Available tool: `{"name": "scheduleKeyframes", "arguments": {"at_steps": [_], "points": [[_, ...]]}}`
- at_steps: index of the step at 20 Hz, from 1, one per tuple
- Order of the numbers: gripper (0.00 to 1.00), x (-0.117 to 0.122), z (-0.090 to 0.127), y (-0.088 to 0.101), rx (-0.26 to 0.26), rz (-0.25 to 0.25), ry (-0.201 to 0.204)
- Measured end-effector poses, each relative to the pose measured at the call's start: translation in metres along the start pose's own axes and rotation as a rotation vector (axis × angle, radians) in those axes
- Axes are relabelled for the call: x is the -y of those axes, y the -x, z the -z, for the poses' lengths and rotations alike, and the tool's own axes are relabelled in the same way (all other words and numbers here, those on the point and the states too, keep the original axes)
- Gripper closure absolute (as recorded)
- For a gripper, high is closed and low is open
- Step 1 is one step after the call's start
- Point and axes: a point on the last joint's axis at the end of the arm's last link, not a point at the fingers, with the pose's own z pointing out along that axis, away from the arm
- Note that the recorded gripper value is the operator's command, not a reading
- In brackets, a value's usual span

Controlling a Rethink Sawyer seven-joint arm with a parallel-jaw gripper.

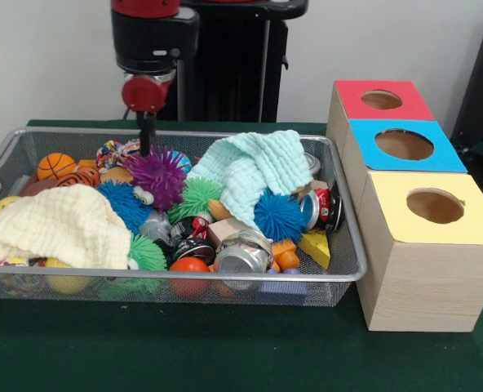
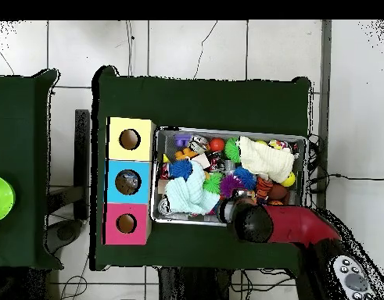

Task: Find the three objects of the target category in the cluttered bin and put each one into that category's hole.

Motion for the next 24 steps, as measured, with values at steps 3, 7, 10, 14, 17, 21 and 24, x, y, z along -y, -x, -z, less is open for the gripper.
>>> {"name": "scheduleKeyframes", "arguments": {"at_steps": [3,7,10,14,17,21,24], "points": [[0.00,-0.002,0.000,-0.022,0.007,0.012,-0.001],[0.00,-0.002,-0.001,-0.032,0.008,-0.006,0.003],[0.00,0.001,-0.006,-0.024,0.012,-0.035,0.007],[0.00,0.007,-0.011,-0.006,0.020,-0.079,0.007],[0.00,0.011,-0.014,0.006,0.023,-0.105,0.004],[0.00,0.020,-0.017,0.025,0.034,-0.141,-0.007],[0.00,0.027,-0.020,0.035,0.042,-0.158,-0.019]]}}
